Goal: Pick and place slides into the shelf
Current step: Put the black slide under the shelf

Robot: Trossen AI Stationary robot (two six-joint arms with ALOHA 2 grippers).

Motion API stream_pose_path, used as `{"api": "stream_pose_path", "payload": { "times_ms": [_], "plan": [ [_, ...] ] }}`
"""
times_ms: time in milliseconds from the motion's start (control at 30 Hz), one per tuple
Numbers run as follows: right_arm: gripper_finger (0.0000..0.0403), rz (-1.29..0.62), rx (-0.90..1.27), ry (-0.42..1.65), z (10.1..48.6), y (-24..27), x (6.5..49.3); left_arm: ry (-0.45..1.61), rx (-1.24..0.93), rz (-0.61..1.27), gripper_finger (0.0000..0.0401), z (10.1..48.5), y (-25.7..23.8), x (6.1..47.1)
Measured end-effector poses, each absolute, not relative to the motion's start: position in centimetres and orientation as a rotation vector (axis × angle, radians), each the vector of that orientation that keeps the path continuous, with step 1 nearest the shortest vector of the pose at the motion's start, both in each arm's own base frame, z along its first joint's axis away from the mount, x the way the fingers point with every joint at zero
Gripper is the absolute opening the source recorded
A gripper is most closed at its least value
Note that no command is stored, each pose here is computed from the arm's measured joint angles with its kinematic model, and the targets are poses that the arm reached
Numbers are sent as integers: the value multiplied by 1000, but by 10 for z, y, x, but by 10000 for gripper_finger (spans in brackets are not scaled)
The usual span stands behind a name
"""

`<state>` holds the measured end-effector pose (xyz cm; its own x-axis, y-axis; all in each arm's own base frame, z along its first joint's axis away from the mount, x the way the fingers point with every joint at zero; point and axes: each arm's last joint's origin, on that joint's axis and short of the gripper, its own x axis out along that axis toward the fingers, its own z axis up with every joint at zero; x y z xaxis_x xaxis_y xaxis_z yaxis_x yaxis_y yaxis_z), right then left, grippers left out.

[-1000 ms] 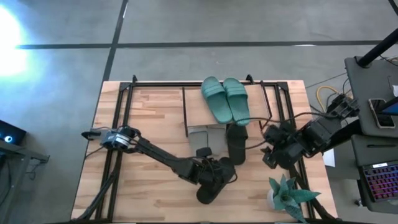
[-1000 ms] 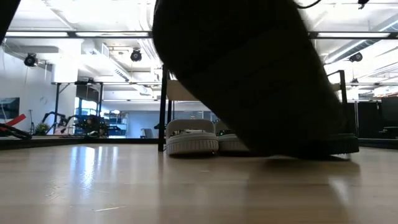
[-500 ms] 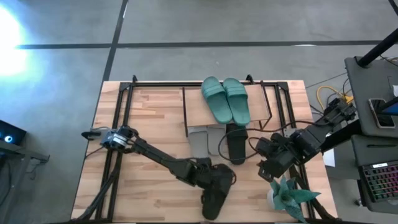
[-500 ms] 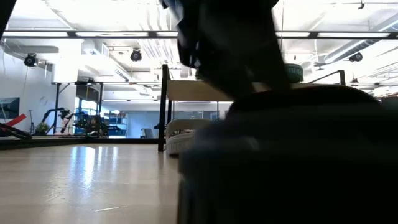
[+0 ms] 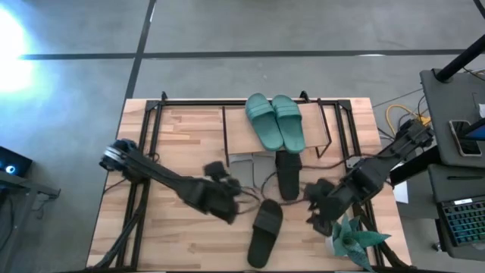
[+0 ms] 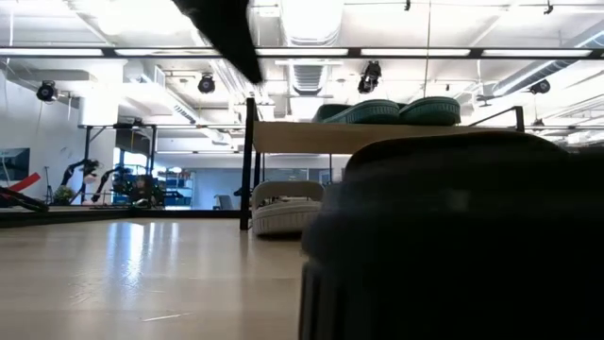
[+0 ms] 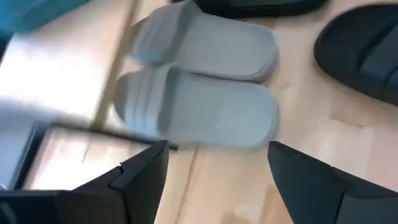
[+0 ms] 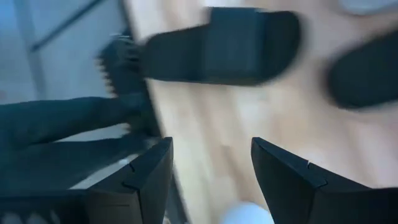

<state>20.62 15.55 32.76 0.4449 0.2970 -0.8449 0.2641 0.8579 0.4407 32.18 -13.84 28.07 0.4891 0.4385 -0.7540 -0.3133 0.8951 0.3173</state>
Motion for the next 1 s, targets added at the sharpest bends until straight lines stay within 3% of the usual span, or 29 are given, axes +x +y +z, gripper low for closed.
{"api": "stream_pose_path", "payload": {
  "times_ms": [267,367,600,800,1000],
  "plan": [
    [208,137,794,1066,256,142,234,829,-93,415,260,278,-165,248],
    [208,175,921,996,230,126,244,798,-192,403,260,272,-176,235],
    [208,145,1011,997,190,89,243,814,-171,376,260,260,-183,226],
    [206,165,858,923,207,109,245,851,-114,395,261,245,-178,221],
    [189,-45,383,962,239,141,243,900,-50,425,261,222,-171,213]
  ]
}}
